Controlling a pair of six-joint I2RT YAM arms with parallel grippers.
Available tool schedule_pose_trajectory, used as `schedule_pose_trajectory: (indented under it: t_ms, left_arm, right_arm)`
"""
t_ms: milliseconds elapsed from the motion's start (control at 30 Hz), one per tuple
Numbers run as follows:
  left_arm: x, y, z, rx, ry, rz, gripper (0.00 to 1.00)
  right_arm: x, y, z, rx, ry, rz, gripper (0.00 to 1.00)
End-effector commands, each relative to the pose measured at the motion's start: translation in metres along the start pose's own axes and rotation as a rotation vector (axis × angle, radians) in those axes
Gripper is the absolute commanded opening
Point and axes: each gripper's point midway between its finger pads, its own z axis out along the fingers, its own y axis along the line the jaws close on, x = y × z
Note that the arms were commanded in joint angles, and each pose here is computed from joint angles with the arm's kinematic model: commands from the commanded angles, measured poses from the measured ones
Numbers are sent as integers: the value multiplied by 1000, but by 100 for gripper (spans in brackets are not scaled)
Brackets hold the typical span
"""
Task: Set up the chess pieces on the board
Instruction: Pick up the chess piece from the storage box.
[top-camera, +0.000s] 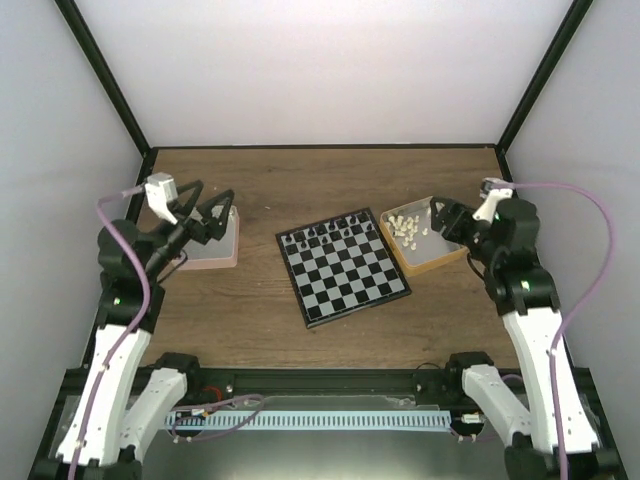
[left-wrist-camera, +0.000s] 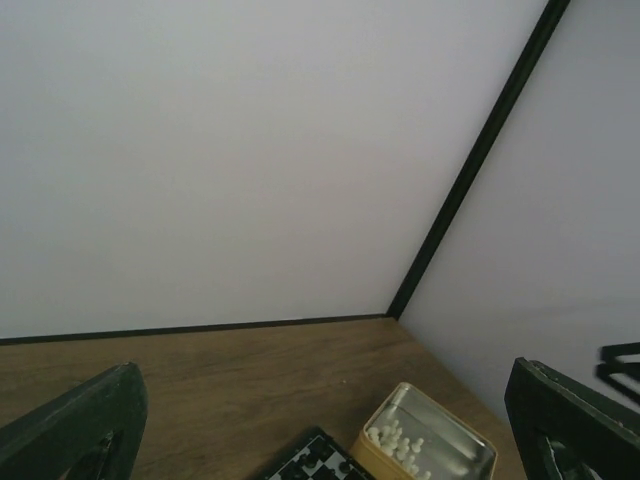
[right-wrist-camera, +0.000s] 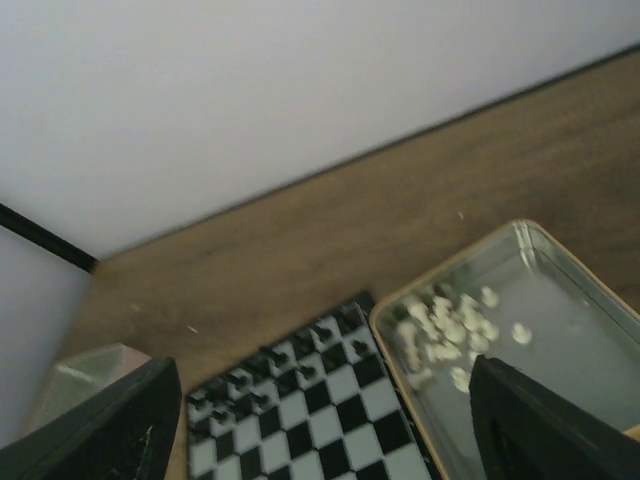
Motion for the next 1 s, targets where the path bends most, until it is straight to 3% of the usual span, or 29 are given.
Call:
schedule_pose_trajectory:
  t_ms: [0,267,533,700,967]
  left_arm:
    - [-7,-2,32,107,-10,-12,100]
    - [-4,28,83,78,22,-3,100]
    - [18,53,95,8,65,-12,100]
    - [16,65,86,-78,33,7,100]
    - [17,64,82,-82,30,3,100]
  right_arm:
    - [25,-23,40,61,129,20,77]
    - [65,-69,92,214,271,59,61]
    - [105,-90,132,232,402,86,36]
    - [125,-105,163,288,464,85,35]
    - [140,-110,220,359,543,20,32]
